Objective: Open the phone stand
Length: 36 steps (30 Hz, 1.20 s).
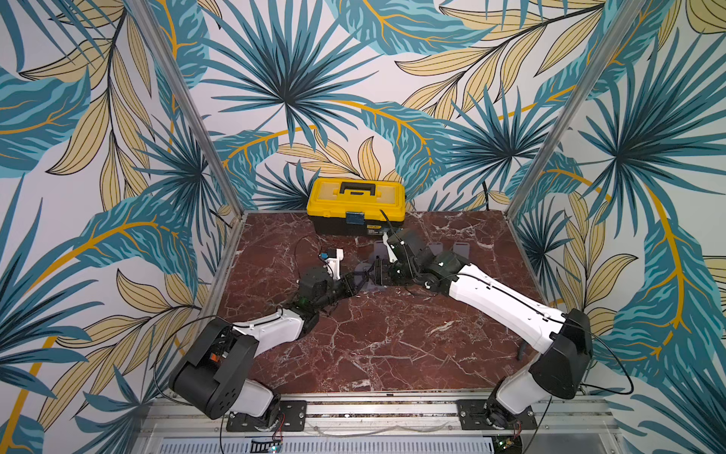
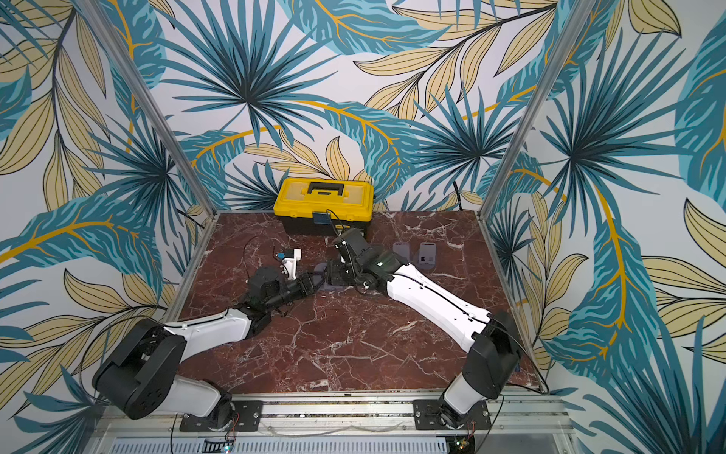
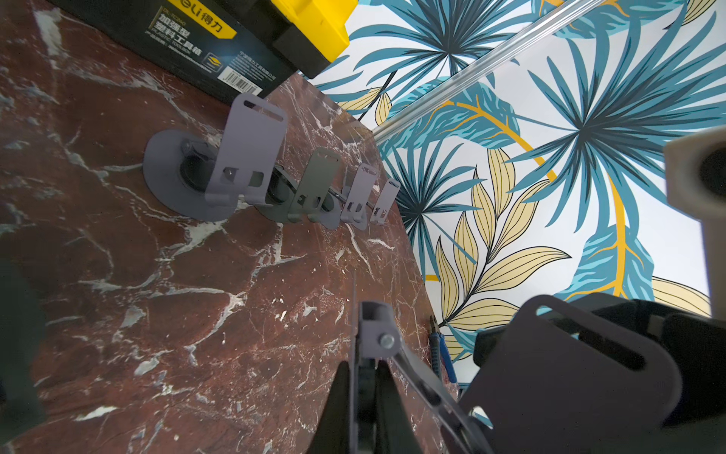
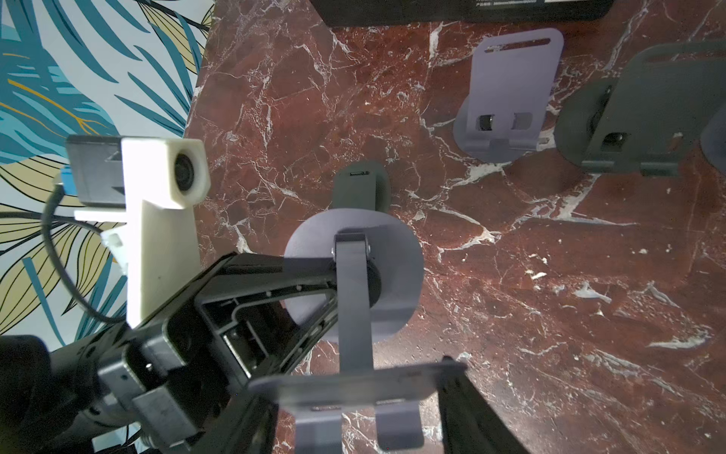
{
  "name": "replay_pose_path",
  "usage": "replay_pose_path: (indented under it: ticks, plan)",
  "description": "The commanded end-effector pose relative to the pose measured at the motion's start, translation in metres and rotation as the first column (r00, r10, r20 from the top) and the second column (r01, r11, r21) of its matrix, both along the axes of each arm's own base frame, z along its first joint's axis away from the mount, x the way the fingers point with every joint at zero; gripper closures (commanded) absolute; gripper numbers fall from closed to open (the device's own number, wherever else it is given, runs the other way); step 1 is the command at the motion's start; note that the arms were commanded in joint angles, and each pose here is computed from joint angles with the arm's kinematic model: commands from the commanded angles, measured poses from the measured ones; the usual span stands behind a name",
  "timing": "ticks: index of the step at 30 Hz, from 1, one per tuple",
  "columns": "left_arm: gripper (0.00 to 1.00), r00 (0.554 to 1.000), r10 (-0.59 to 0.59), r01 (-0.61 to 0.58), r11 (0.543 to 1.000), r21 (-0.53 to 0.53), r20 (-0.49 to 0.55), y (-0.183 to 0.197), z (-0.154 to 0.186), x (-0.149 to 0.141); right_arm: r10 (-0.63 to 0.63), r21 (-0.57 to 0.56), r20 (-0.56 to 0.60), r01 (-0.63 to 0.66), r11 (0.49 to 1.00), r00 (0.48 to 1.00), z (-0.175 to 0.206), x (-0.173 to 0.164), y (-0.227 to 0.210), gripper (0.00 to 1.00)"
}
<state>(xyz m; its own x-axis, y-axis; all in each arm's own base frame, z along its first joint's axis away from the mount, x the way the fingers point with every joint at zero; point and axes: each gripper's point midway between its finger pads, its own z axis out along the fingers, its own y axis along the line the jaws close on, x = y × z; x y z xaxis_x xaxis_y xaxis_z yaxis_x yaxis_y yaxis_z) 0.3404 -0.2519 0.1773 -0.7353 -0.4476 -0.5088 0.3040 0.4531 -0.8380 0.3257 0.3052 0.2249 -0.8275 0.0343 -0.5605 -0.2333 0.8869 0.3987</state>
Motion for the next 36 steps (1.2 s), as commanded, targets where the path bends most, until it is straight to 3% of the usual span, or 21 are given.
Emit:
replay_pose_path:
  ticks: [1, 19, 30, 36]
  plan:
    - [1.00, 0.997, 0.061, -0.061, 0.998, -0.010, -0.042, 0.012, -0.012, 0.008, -0.003, -0.004, 0.025, 0.003, 1.000, 1.000, 0.003, -0.002, 0.000, 0.56]
    - [1.00, 0.993, 0.088, -0.089, 0.996, -0.013, -0.082, 0.021, -0.022, 0.009, 0.008, -0.010, 0.034, -0.008, 1.000, 0.999, 0.003, -0.003, 0.008, 0.58]
    - [0.65, 0.998, 0.056, -0.056, 0.998, 0.002, -0.008, 0.024, -0.007, -0.001, 0.034, -0.008, 0.006, -0.034, 0.999, 0.999, -0.007, 0.005, 0.026, 0.59]
    - [0.52, 0.997, 0.079, -0.079, 0.997, 0.018, 0.006, 0.041, -0.004, -0.005, 0.033, -0.026, -0.006, -0.033, 0.999, 0.999, -0.013, 0.012, 0.033, 0.59]
